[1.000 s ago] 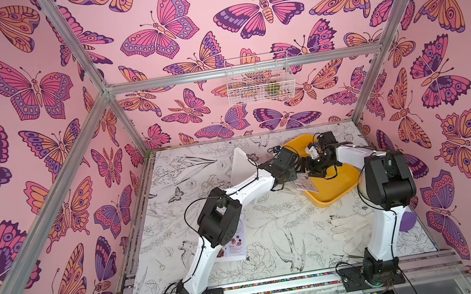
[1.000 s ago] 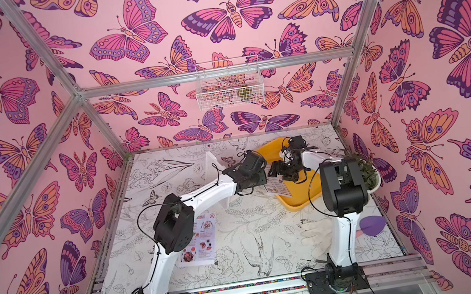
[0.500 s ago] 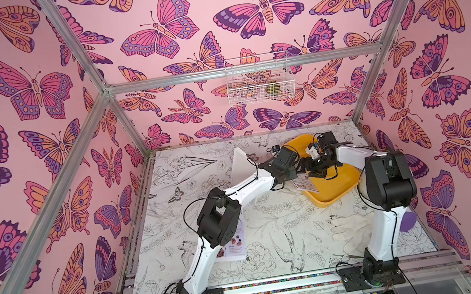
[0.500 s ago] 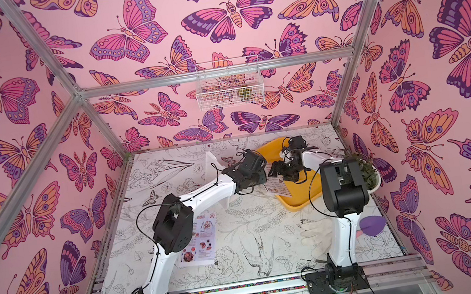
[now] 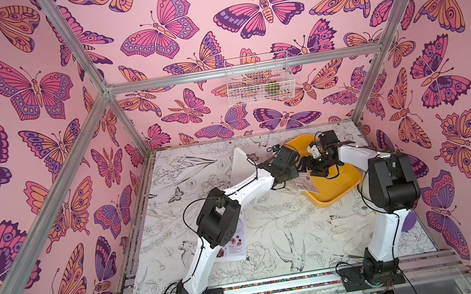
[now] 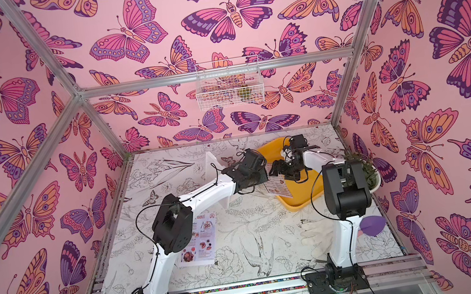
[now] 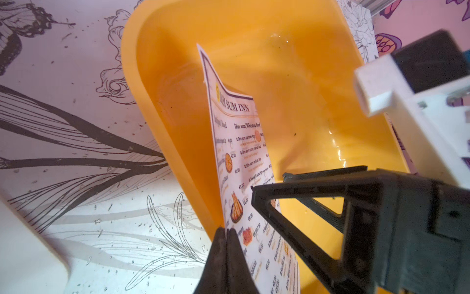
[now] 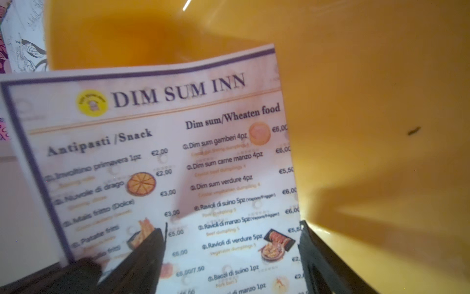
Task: Replace the menus in the menu holders
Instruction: Pick up the menu from the storage box.
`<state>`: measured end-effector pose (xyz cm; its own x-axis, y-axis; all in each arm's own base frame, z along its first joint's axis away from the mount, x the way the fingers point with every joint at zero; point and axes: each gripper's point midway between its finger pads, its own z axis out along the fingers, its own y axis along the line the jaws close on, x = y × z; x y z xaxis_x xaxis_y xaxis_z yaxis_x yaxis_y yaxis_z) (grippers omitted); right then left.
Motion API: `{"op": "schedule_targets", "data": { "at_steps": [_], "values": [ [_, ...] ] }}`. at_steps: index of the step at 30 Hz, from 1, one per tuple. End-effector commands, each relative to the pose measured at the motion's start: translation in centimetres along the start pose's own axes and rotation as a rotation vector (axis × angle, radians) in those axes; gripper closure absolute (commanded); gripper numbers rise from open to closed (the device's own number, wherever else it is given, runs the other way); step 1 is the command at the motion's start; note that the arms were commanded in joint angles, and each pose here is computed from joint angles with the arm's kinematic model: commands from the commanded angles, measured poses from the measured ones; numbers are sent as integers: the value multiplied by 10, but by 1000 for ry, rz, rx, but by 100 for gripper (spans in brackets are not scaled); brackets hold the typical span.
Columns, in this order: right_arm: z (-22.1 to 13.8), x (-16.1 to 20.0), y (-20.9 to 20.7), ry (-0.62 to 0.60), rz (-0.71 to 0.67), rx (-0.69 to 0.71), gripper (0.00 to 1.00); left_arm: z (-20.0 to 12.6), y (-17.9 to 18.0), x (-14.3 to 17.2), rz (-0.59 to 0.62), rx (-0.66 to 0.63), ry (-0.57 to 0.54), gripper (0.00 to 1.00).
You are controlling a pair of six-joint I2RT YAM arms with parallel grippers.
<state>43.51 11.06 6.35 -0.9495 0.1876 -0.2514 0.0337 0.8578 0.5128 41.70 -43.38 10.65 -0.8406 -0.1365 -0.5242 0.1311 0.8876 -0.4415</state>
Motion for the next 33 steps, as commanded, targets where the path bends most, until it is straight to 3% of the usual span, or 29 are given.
{"op": "schedule_targets", "data": {
  "at_steps": [1,8,16,24,27,33],
  "values": [
    [-32,-8,2,-60,23,10,15,-29,-20,-20,-8,73,-39,97],
    [-85,-11,5,-202,30,-33,13,-58,-54,-30,154,173,-64,100],
    [-124,10,38,-334,1,-231,11,-119,-79,-44,335,224,-126,100],
    [-149,31,73,-383,-57,-430,8,-189,-77,-55,457,228,-174,100],
    [-156,34,93,-387,-80,-580,8,-210,-73,-56,491,230,-185,100],
    [-173,41,123,-397,-223,-748,9,-241,-78,-52,552,274,-164,100]
  ]
}}
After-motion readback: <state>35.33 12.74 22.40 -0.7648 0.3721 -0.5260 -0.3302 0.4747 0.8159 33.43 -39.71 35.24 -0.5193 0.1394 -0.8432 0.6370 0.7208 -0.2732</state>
